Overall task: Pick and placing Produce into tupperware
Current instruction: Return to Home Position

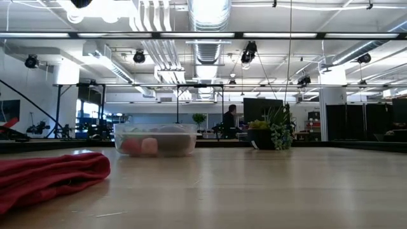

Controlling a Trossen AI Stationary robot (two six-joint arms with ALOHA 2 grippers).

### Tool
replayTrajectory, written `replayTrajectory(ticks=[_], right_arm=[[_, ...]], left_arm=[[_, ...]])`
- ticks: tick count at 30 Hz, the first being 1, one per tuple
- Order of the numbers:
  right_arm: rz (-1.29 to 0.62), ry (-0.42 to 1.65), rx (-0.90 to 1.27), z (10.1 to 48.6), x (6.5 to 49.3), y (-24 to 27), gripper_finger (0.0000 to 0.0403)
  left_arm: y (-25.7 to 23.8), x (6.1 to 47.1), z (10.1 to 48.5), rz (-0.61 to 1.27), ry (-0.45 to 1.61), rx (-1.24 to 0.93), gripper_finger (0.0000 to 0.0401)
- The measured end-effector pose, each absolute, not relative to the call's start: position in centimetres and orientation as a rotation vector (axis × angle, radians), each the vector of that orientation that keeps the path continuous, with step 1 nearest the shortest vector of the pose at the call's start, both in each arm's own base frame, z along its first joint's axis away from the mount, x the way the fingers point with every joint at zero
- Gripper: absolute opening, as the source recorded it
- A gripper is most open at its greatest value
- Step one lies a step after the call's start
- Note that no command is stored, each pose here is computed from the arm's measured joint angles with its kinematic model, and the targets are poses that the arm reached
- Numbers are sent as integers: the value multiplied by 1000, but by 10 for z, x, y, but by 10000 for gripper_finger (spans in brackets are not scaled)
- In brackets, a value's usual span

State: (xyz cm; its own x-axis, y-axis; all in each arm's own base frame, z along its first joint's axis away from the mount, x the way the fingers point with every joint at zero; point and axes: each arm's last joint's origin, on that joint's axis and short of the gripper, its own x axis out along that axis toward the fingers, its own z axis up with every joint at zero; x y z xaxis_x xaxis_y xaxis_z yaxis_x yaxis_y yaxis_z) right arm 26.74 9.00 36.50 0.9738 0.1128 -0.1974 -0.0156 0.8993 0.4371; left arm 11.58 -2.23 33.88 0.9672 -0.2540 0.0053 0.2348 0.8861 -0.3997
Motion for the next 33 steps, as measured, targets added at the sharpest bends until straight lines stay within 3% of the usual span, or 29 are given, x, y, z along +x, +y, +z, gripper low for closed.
replayTrajectory(ticks=[6, 17, 20, 23, 33], right_arm=[[93, 128, 476, 323, 273, 83, 352], [16, 73, 444, 306, 221, 26, 352], [-17, 60, 434, 301, 197, 16, 352], [-48, 68, 432, 296, 172, 10, 352], [-92, -11, 435, 272, 123, 4, 352]], left_arm=[[-21, 105, 313, -281, 12, -379, 230], [-5, 27, 304, -200, -154, -293, 230], [-4, 27, 297, -161, -13, -279, 230], [-3, 25, 311, -128, -47, -279, 230], [1, 22, 302, -18, -25, -258, 230]])
